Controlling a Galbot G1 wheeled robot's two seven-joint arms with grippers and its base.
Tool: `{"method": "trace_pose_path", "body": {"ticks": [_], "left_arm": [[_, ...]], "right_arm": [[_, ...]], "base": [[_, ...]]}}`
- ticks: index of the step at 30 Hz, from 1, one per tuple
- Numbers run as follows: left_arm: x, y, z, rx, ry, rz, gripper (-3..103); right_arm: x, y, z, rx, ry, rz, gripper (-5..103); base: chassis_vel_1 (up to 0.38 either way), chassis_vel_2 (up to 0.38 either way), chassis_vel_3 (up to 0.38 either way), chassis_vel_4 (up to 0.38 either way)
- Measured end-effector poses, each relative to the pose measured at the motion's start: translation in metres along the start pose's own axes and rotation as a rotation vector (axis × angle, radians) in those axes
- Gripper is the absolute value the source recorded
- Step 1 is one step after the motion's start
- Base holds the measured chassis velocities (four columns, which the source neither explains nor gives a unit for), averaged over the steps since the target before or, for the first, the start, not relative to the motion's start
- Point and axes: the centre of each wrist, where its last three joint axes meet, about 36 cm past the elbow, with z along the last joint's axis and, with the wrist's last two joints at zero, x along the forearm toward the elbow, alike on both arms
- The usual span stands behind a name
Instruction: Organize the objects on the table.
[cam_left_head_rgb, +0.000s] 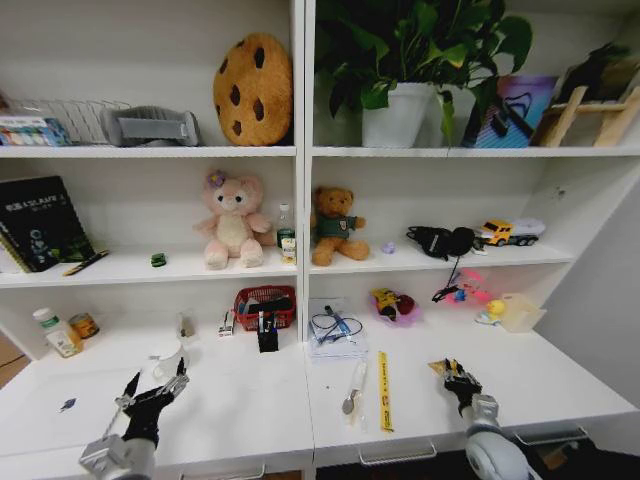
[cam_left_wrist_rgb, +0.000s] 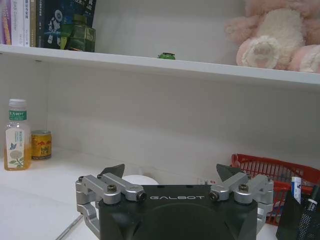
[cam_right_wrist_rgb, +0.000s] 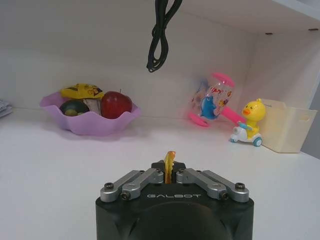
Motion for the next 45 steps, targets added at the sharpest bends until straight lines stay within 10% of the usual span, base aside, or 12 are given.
{"method": "trace_pose_path", "body": {"ticks": [13, 35, 45], "left_arm": [[0.002, -0.001, -0.001, 0.006, -0.002, -0.002, 100], [0.008, 0.003, -0.008, -0.017, 0.007, -0.041, 100], [0.008, 0.001, -0.010, -0.016, 0.005, -0.033, 100]], "right_arm": [[-0.020, 0.009, -0.073, -0.073, -0.145, -0.056, 0], [-0.199, 0.071, -0.113, -0.032, -0.206, -0.121, -3], [-0.175, 0.063, -0.111, -0.052, -0.204, -0.127, 34]], "base": [[0.000, 0.000, 0.000, 0.000], [0.000, 0.000, 0.000, 0.000], [0.000, 0.000, 0.000, 0.000]]}}
